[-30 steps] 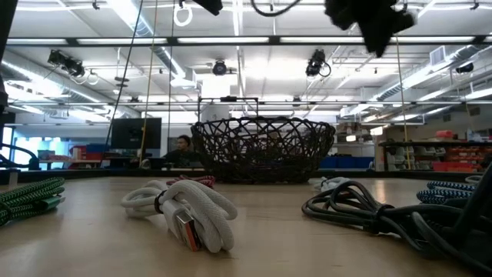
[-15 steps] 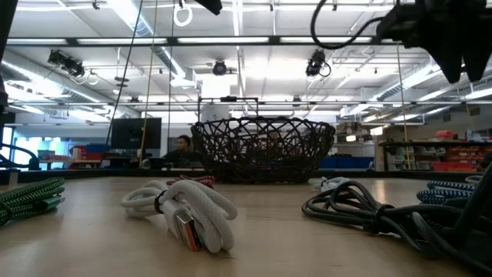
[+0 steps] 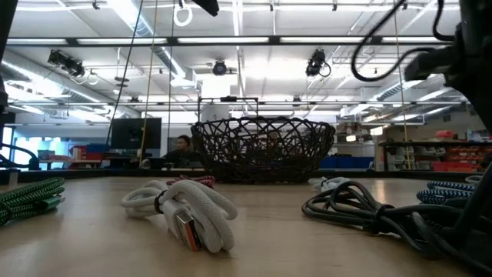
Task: Pick and place USB-C Cables
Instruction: Put the black and white charger cable into the black mesh basket
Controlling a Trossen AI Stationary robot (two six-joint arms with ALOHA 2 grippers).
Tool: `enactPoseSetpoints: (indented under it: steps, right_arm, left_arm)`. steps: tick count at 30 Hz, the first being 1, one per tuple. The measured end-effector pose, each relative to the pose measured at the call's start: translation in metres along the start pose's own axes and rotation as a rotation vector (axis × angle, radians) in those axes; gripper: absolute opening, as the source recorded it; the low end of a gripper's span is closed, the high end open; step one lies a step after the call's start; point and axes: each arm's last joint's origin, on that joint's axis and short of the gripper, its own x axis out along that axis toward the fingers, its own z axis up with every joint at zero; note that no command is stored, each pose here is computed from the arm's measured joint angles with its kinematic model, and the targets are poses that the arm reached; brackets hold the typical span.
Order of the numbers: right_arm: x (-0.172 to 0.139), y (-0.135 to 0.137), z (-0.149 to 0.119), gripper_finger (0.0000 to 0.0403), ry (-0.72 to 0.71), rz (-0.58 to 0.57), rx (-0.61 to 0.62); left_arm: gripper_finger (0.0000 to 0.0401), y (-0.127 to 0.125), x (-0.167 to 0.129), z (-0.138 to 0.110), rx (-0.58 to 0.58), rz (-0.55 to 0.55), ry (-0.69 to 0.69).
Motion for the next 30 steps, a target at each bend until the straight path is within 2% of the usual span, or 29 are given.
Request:
enactPoseSetpoints:
  steps: [7,13,19,30]
  right_arm:
    - [0.011,-0.018,0.024,0.0122,0.041,0.031,0.045]
    - [0.024,-0.022,0.040,0.0122,0.041,0.110,0.099]
    - [0.042,-0.022,0.047,0.0122,0.021,0.105,0.120]
    - [0.046,-0.021,0.051,0.0122,-0.008,0.089,0.128]
  left_arm:
    - [0.0133,0.000,0.000,-0.002,0.008,-0.004,0.019]
    - [0.0133,0.000,0.000,-0.002,0.008,-0.003,0.019]
    - [0.0133,0.000,0.000,-0.002,0.010,-0.003,0.019]
    - [0.0133,0.000,0.000,-0.002,0.043,-0.028,0.014]
